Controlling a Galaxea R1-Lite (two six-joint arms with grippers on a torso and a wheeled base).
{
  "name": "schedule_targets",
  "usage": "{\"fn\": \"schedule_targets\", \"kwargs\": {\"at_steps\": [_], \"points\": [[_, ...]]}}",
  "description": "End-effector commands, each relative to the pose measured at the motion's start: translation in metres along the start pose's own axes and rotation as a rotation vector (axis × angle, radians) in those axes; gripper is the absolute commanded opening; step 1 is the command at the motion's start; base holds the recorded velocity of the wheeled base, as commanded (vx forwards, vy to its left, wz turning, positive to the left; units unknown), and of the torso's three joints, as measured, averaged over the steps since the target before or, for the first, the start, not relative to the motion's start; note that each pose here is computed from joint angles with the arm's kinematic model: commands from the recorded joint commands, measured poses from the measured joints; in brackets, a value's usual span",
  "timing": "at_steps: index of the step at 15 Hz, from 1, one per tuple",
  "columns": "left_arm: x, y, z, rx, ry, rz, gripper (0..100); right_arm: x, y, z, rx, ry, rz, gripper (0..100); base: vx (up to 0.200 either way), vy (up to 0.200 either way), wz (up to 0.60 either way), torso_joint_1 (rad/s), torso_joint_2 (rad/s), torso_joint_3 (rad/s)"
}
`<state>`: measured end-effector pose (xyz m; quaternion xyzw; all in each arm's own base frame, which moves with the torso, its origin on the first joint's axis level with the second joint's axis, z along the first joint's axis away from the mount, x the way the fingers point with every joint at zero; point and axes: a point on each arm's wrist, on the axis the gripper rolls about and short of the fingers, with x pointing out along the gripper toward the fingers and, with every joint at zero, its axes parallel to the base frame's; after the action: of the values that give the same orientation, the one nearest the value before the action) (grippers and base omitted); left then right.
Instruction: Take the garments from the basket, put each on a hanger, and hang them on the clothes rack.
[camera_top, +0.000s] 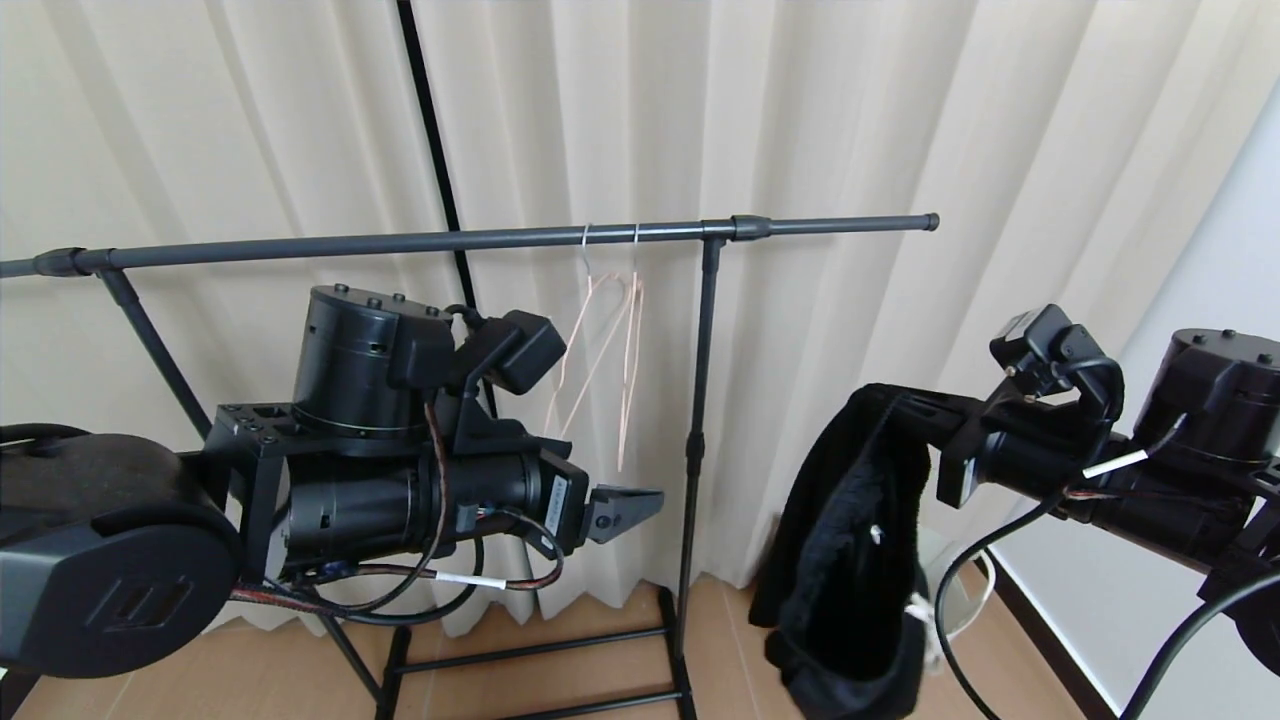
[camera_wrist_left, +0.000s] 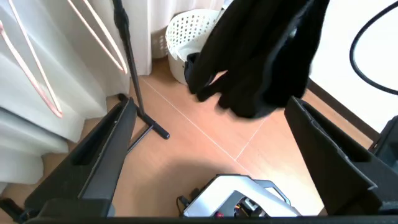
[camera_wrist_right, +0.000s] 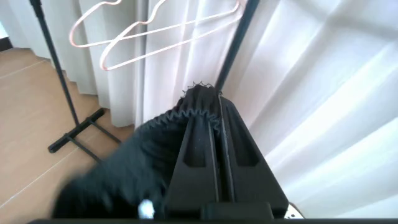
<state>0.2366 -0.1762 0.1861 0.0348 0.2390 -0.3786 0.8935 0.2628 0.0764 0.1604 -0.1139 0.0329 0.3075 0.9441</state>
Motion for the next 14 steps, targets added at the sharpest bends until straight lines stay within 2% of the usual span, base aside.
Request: {"fn": "schedule_targets", "kwargs": {"at_steps": [1,2,3,4,5,7,11,14], "points": [[-0.002,0.000,0.005,0.002,-0.019,0.007,100,-0.002,-0.001,0.002,-0.004,-0.008,-0.006,0,0.000,0.000,0.00,0.000,0.00,0.000],[-0.002,0.001,0.008,0.004,-0.029,0.018,100,-0.002,-0.001,0.002,-0.004,-0.008,-0.006,0,0.000,0.000,0.00,0.000,0.00,0.000],[-0.001,0.002,0.012,0.005,-0.035,0.070,100,-0.002,-0.001,0.002,-0.004,-0.008,-0.006,0,0.000,0.000,0.00,0.000,0.00,0.000],[0.013,0.008,0.015,0.026,-0.031,0.228,100,-0.003,0.000,0.001,-0.002,-0.004,-0.005,0,0.000,0.000,0.00,0.000,0.00,0.000],[0.023,0.013,0.018,0.031,-0.032,0.292,100,-0.003,0.000,0.001,-0.004,-0.005,-0.007,0,0.000,0.000,0.00,0.000,0.00,0.000],[0.037,0.032,0.027,0.029,-0.041,0.343,100,-0.003,0.000,0.001,-0.003,-0.003,-0.007,0,0.000,0.000,0.00,0.000,0.00,0.000],[0.073,0.088,0.036,0.026,-0.054,0.444,100,-0.004,0.000,0.001,-0.003,-0.002,-0.006,0,0.000,0.000,0.00,0.000,0.00,0.000],[0.095,0.114,0.036,0.006,-0.058,0.480,100,-0.004,0.000,0.000,-0.003,-0.002,-0.008,0,0.000,0.000,0.00,0.000,0.00,0.000]]}}
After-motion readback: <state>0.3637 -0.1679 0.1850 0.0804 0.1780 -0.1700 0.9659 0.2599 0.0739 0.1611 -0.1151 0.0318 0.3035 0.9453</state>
